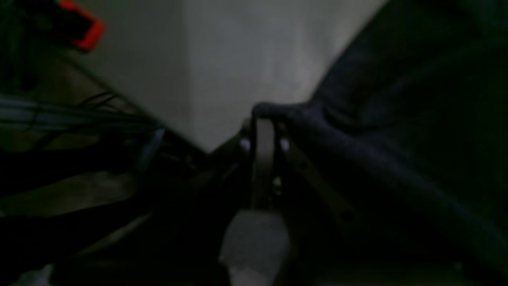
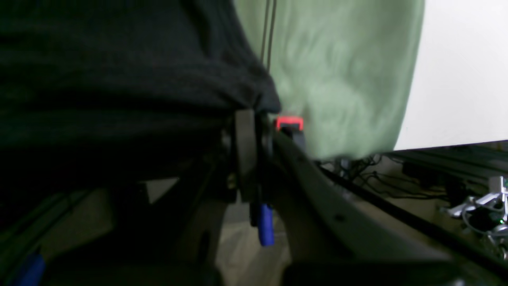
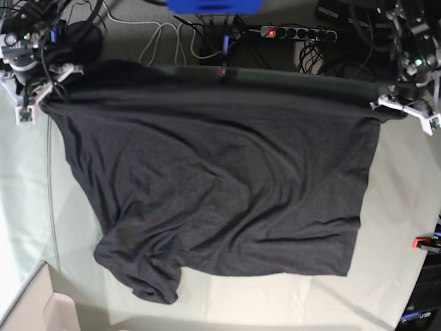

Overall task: Layout the t-shirt on the table in an organized manner, then fold the t-shirt properly
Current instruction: 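Lift the shoulder edge with both grippers and pull it taut, then lower the held shoulder edge with both grippers onto the shirt body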

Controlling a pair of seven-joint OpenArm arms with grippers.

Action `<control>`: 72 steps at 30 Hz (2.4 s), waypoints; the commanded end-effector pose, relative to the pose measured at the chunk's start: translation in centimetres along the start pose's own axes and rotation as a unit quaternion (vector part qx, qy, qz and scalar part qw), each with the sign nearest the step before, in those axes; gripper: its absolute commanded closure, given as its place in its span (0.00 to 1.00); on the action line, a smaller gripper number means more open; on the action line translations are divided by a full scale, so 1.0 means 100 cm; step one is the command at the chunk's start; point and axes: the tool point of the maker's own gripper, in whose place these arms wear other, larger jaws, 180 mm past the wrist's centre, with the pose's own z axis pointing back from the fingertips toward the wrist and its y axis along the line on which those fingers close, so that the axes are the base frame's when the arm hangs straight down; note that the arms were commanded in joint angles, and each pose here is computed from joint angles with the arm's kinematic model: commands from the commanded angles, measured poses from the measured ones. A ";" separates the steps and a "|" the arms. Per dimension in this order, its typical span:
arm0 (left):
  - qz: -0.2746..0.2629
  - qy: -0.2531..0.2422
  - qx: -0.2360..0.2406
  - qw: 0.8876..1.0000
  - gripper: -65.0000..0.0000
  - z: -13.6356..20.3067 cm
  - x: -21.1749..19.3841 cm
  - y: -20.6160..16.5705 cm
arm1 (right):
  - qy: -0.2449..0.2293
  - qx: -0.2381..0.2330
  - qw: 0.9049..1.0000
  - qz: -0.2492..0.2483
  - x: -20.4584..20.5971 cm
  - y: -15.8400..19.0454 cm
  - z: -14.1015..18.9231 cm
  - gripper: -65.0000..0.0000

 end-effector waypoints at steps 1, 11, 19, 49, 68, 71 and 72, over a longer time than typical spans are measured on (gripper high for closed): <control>-0.001 -0.028 0.005 1.000 1.00 0.001 0.019 0.002 | -0.019 -0.009 1.000 0.000 0.011 -0.006 0.002 1.00; 0.016 -0.066 -0.008 0.998 1.00 -0.004 0.055 -0.013 | -0.039 0.014 0.999 -0.028 0.033 0.006 -0.020 1.00; 0.038 -0.080 -0.018 0.996 1.00 -0.017 0.077 -0.023 | -0.049 0.029 0.997 -0.043 0.051 0.006 -0.042 1.00; 0.089 -0.062 -0.054 0.993 1.00 -0.061 0.105 -0.060 | -0.064 0.074 0.993 -0.073 0.106 0.002 -0.097 1.00; 0.053 -0.029 -0.083 0.995 0.66 -0.070 0.089 -0.096 | -0.066 0.069 0.993 -0.073 0.113 -0.012 -0.102 0.58; 0.048 -0.021 -0.081 0.995 0.46 -0.069 0.078 -0.093 | -0.065 0.068 0.993 -0.075 0.111 -0.013 -0.102 0.54; 0.047 -0.025 -0.081 0.995 0.42 -0.068 0.079 -0.091 | -0.065 0.068 0.993 -0.075 0.111 -0.013 -0.102 0.54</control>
